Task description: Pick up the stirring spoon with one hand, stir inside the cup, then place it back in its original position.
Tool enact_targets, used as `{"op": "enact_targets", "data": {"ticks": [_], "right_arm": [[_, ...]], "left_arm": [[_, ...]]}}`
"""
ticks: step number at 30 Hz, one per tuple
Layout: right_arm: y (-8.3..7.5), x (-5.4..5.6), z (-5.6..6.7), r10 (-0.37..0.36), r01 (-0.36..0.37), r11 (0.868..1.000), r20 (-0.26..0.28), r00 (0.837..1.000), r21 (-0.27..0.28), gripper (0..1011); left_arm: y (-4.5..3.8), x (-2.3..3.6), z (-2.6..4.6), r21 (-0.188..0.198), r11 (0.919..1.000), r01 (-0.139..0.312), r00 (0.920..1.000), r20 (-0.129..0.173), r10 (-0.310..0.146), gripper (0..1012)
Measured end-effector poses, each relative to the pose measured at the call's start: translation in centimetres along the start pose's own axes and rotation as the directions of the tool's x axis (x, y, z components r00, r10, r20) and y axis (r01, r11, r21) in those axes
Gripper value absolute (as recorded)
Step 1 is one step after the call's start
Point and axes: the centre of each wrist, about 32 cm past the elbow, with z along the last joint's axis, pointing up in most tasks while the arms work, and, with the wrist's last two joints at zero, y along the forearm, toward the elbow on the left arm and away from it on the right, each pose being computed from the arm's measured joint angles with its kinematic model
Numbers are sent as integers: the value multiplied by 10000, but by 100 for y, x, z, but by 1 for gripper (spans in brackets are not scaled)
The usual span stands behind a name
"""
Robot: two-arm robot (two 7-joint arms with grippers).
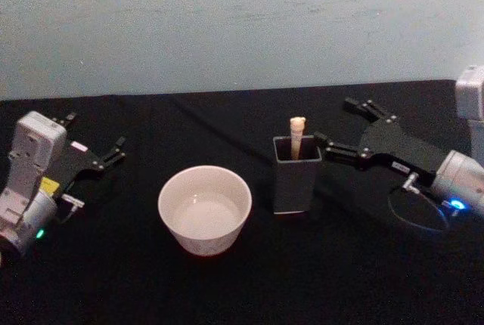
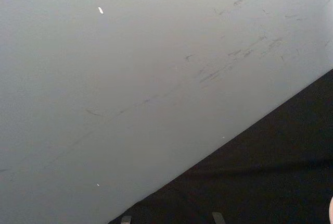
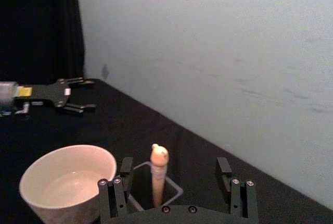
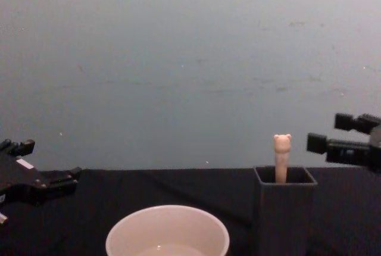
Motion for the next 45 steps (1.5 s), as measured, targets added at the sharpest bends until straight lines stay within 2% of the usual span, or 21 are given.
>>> {"op": "enact_targets", "data": {"ticks": [6,17,30,45], "right_arm": [[181,102,-46,642,-646,9977,-202,9977,-199,1002],[388,216,-91,1384,-1387,9900,-141,9903,-249,1002],[529,267,-129,1820,-1826,9828,-220,9830,-291,1002],[591,269,-150,2018,-2030,9788,-413,9786,-282,1002]], "left_arm": [[0,0,0,0,10000,0,10000,1,0,1001],[0,0,0,0,10000,1,10000,1,-1,1001],[0,0,0,0,10000,0,10000,1,0,1001],[0,0,0,0,10000,1,10000,0,-1,1001]]}}
